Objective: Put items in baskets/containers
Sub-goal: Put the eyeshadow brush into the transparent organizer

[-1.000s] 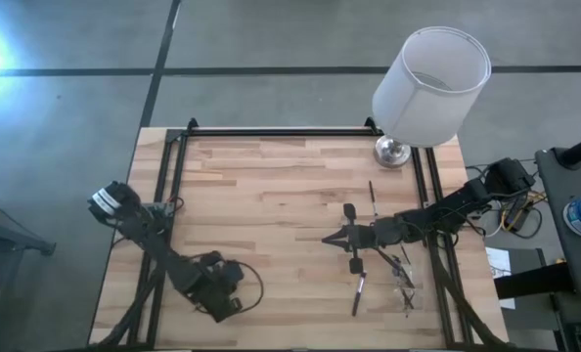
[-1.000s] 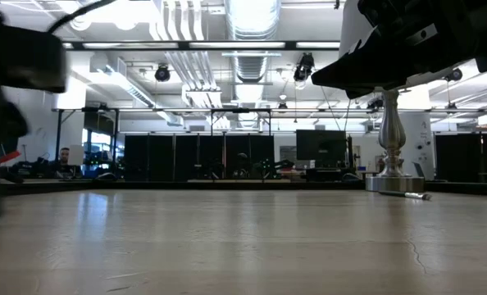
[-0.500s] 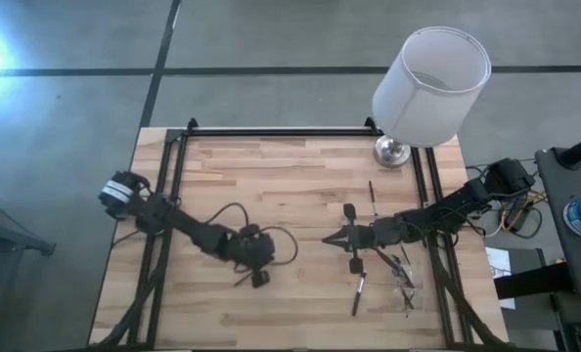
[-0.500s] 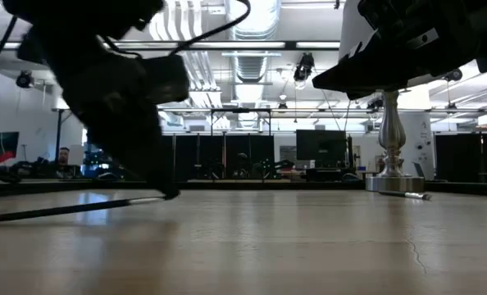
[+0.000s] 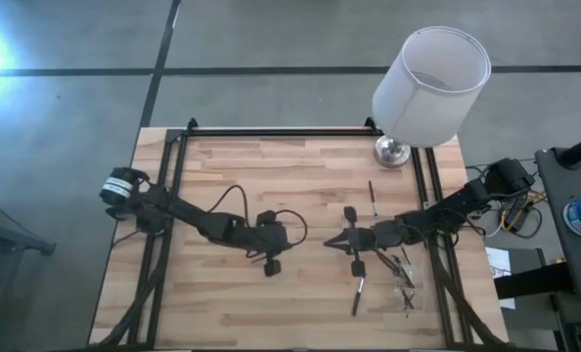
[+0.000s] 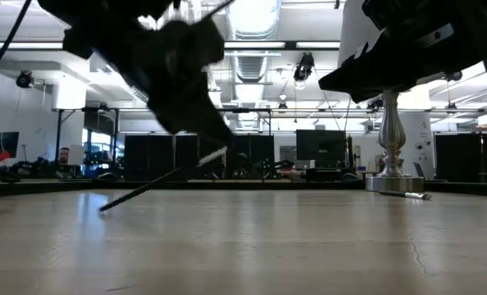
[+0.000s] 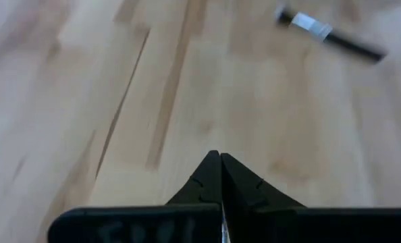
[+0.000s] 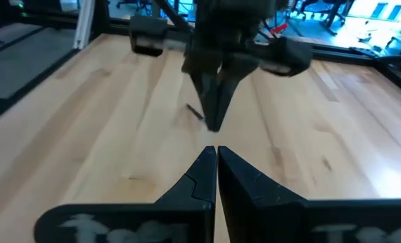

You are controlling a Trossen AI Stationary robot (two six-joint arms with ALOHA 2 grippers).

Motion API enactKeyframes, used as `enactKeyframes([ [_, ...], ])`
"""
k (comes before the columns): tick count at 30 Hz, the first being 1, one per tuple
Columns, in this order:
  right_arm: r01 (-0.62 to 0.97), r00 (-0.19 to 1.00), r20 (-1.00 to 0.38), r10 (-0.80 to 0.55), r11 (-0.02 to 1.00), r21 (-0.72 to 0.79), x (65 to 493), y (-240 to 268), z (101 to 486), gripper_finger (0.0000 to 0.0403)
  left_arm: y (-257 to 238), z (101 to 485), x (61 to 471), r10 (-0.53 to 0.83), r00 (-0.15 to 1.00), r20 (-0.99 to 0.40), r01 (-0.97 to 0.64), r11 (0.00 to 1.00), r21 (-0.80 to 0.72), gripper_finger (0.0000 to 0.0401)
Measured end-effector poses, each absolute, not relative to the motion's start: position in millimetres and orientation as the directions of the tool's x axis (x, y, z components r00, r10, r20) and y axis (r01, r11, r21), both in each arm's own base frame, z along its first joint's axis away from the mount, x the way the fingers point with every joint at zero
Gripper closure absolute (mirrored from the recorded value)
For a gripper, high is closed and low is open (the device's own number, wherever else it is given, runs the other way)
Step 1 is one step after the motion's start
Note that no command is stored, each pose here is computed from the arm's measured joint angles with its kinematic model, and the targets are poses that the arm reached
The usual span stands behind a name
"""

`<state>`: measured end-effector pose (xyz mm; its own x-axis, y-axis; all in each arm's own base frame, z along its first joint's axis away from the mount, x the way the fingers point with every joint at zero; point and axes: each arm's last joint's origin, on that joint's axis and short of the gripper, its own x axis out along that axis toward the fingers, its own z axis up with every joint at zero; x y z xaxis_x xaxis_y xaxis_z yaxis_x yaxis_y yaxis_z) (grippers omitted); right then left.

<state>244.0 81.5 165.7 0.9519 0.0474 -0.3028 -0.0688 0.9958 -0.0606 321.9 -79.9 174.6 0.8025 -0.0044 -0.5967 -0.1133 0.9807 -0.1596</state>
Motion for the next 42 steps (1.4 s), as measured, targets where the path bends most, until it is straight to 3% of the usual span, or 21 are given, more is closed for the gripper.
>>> enactKeyframes([
  [11,-0.064,0.986,-0.150,0.073,0.996,0.063,261,99,139,0.0394,-81,218,323,-0.040,0.940,-0.340,-0.012,0.989,-0.148,0.0401],
  [13,-0.058,0.985,-0.157,0.070,0.995,0.080,267,101,128,0.0394,-81,216,322,-0.045,0.931,-0.363,-0.007,0.990,-0.141,0.0401],
  [20,-0.048,0.976,-0.208,0.061,0.997,0.067,277,104,118,0.0394,-79,177,310,-0.026,0.754,-0.657,-0.084,0.987,-0.136,0.0395],
  [31,0.004,0.966,-0.259,0.008,0.999,0.045,268,100,141,0.0394,-98,154,343,-0.106,0.735,-0.670,-0.026,0.983,-0.184,0.0326],
  [36,-0.004,0.965,-0.263,0.015,0.999,0.043,265,101,141,0.0394,-108,142,361,-0.144,0.699,-0.701,0.022,0.983,-0.180,0.0319],
  [42,-0.010,0.959,-0.284,0.021,0.999,0.039,264,103,139,0.0394,-109,133,372,-0.076,0.656,-0.751,-0.017,0.993,-0.115,0.0318],
])
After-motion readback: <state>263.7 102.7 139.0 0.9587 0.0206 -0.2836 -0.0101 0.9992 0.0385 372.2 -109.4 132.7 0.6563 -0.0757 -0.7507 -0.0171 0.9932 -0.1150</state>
